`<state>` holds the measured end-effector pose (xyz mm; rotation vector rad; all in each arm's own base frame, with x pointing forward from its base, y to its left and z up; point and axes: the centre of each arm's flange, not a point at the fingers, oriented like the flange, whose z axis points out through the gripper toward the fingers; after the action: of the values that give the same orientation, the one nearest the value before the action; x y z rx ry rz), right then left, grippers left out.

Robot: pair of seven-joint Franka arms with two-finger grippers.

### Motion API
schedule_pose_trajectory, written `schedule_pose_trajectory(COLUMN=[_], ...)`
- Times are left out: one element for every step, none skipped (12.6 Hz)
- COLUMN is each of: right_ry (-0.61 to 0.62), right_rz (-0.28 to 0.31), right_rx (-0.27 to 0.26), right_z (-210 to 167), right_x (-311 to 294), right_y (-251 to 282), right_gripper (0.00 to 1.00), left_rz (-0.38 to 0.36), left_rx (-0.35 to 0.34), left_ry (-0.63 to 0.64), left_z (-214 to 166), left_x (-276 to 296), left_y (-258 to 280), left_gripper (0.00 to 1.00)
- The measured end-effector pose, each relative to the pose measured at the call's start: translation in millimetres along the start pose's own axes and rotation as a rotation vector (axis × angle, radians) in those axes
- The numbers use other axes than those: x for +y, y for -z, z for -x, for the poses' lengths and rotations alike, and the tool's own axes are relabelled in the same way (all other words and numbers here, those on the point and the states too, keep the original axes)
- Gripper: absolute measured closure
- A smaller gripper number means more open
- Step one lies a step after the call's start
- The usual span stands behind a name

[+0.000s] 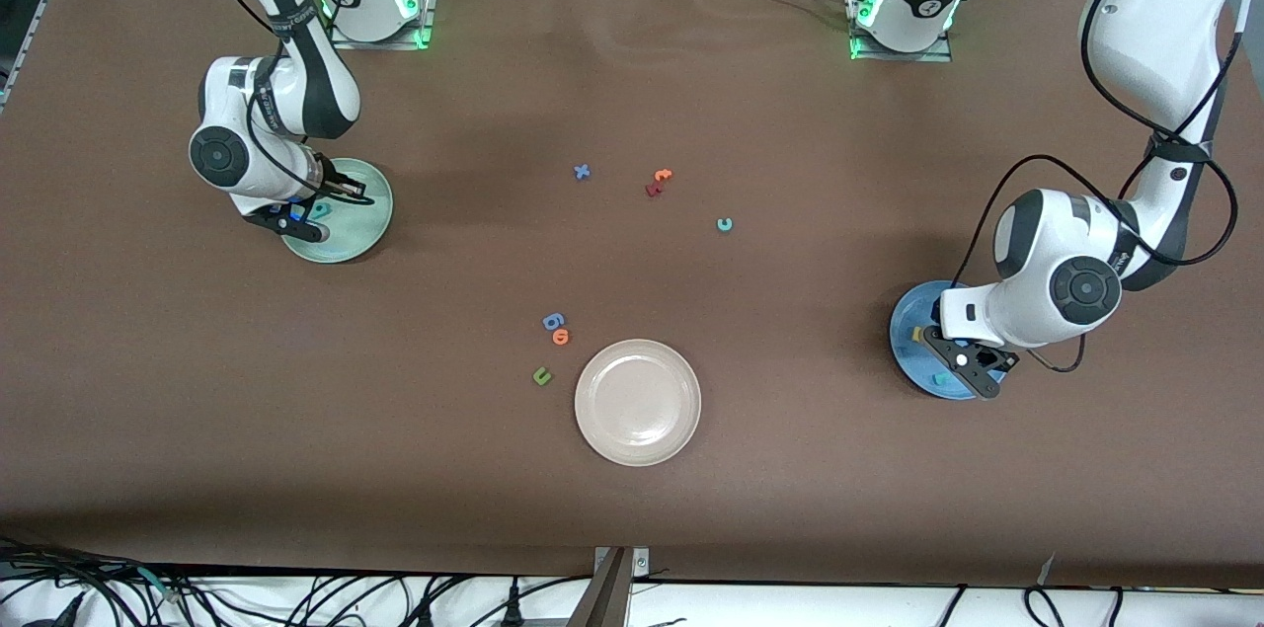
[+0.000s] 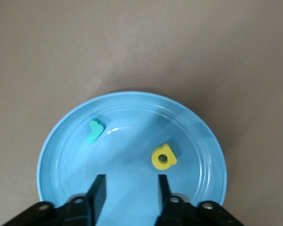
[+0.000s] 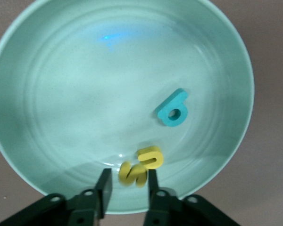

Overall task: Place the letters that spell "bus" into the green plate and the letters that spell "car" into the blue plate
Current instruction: 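Drop the s on the green plate while the left gripper drops the r, then return the right arm to rest while the left gripper reaches the cyan c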

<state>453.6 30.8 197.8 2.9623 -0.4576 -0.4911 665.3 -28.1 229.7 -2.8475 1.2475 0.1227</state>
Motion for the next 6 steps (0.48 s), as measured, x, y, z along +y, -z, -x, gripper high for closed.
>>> schedule_pose_trajectory(right_ry=[0.0,0.001,0.003,0.006,0.012,0.02], right_rz=[-0.002,-0.005,-0.012,-0.021,-0.031,-0.037], right_rx=[0.003,0.008,0.016,0.021,0.015,0.001], right_z=[-0.3,-1.0,-2.0,-3.1,-5.1,-7.9], right_x=[-0.3,-0.9,-2.1,-4.1,-7.2,-11.2], right_y=[1.3,4.0,10.0,21.7,41.2,67.7], right_gripper=[0.44,0.33,0.22,0.1,0.01,0.0], left_rz=[0.016,0.046,0.084,0.116,0.135,0.15], left_rx=[0.012,0.026,0.035,0.035,0.024,0.013], left_ry=[0.008,0.023,0.041,0.066,0.096,0.14], left_z=[-3.5,-8.4,-15.5,-25.8,-38.9,-54.7], left_x=[3.5,9.9,20.0,35.1,55.4,81.0], left_y=[0.9,0.6,-0.5,-2.3,-4.3,-5.6], left_gripper=[0.3,0.19,0.08,0.0,0.0,0.0])
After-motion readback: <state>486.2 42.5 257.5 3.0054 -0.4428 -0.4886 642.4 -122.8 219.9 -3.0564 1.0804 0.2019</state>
